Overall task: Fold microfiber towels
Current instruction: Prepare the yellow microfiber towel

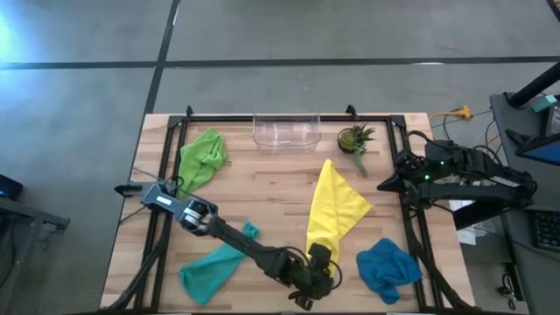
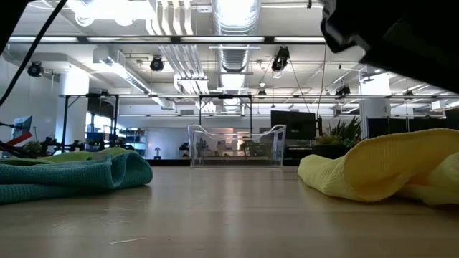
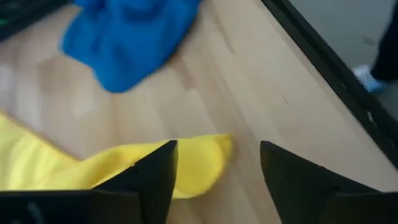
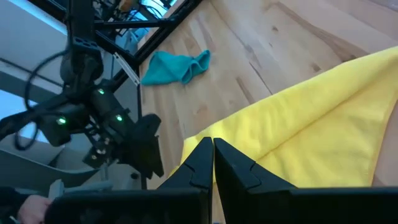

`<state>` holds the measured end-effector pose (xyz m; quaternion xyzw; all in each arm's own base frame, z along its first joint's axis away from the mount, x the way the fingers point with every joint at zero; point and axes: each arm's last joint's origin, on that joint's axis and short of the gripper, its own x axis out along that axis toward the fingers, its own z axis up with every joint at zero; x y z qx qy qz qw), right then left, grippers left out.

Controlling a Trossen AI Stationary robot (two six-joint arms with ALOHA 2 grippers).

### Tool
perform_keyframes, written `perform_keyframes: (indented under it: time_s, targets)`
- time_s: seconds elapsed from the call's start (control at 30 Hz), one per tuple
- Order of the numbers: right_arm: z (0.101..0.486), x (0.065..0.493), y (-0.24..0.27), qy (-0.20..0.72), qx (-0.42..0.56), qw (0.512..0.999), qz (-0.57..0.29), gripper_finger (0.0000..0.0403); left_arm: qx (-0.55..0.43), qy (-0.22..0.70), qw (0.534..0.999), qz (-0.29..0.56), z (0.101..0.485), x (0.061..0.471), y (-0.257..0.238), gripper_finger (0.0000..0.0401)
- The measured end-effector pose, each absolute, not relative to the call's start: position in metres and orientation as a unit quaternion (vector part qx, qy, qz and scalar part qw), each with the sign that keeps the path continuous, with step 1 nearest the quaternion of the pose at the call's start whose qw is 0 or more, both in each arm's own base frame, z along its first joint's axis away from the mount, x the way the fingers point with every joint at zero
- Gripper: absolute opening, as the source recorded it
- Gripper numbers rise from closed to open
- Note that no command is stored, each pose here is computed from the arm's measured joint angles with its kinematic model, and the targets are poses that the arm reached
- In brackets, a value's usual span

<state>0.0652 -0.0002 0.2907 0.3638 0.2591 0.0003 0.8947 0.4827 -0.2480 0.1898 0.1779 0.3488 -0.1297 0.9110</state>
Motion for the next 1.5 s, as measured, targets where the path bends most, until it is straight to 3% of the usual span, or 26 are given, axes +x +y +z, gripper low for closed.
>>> perform_keyframes:
  time_s: [0.13,0.73,0.87,1.2,1.4,1.5]
  targets:
    - [0.291,0.065,0.0,0.257,0.372,0.892,-0.002,0.0009,0.206,0.328,0.907,-0.164,0.188,0.484,-0.25,0.0227]
    - [0.291,0.065,0.0,0.257,0.387,0.885,-0.006,0.0009,0.236,0.361,0.889,-0.153,0.16,0.498,-0.222,0.0204]
    - [0.291,0.065,0.0,0.257,0.396,0.882,-0.009,0.0009,0.241,0.355,0.887,-0.17,0.16,0.498,-0.223,0.0163]
    - [0.291,0.065,0.0,0.257,0.395,0.882,-0.009,0.0009,0.23,0.348,0.89,-0.185,0.166,0.499,-0.226,0.0012]
    - [0.291,0.065,0.0,0.257,0.395,0.882,-0.009,0.0009,0.225,0.345,0.893,-0.182,0.171,0.499,-0.226,0.0002]
    - [0.291,0.065,0.0,0.257,0.393,0.883,-0.008,0.0009,0.181,0.334,0.916,-0.13,0.189,0.503,-0.221,0.0001]
